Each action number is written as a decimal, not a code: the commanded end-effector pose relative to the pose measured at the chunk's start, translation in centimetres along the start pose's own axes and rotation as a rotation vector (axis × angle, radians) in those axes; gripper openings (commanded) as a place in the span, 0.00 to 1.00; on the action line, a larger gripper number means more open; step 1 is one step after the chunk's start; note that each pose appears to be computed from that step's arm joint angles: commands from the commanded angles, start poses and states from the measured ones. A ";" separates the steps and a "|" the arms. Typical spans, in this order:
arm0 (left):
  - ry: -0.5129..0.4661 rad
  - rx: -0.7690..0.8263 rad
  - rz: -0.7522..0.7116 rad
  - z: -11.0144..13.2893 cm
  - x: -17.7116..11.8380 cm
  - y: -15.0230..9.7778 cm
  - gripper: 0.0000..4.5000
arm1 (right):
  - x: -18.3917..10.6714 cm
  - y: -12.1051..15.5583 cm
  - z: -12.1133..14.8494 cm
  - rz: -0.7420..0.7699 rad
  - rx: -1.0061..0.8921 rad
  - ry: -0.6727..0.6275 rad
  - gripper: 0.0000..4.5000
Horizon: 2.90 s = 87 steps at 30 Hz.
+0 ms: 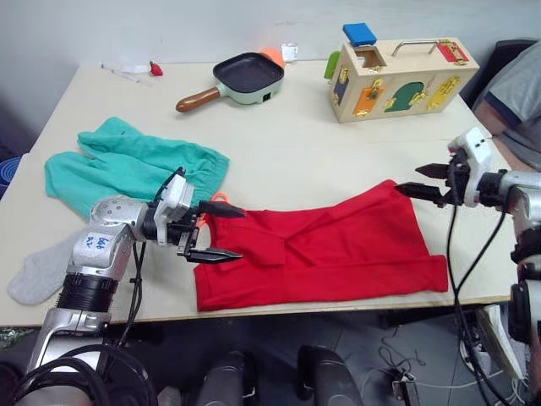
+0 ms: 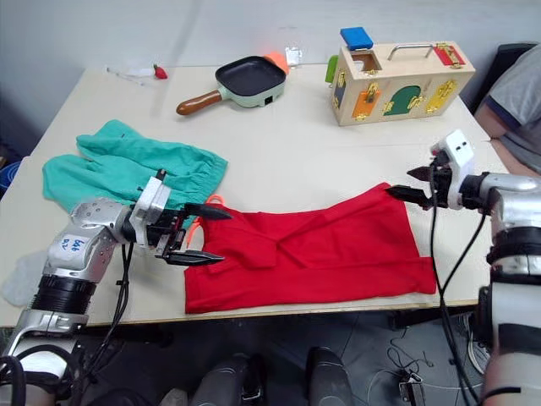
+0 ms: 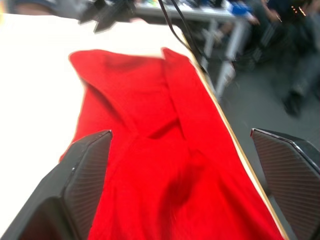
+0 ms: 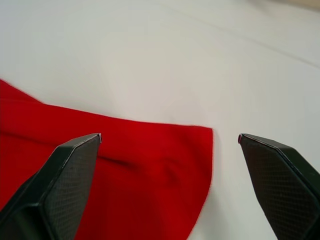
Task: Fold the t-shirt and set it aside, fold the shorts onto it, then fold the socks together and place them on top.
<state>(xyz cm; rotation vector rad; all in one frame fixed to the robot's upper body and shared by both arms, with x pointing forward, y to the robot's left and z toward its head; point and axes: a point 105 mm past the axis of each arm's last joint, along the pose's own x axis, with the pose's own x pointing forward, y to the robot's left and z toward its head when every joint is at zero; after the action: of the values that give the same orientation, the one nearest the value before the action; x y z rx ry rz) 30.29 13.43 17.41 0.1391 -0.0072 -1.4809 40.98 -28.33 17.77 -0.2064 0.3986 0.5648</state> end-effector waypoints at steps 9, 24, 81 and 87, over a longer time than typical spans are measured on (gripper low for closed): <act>-0.045 0.048 0.080 0.8 0.3 -0.4 1.00 | 3.0 0.2 1.1 -0.101 0.019 0.008 1.00; -0.033 0.099 0.088 1.3 0.4 0.3 1.00 | 2.7 -0.7 0.9 -0.183 0.046 0.040 0.07; 0.001 0.025 0.196 -1.1 -1.1 0.4 1.00 | -10.3 0.0 -5.2 0.076 -0.283 -0.241 0.67; -0.045 -0.009 0.391 -0.7 -1.3 2.5 0.66 | -7.2 5.9 0.5 0.233 -0.206 -0.393 0.47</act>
<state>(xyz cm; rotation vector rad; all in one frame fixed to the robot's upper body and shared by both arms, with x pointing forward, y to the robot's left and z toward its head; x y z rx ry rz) 32.19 15.13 15.85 0.0941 -0.0144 -1.1439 32.05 -29.10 19.63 -0.2548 0.0264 0.8333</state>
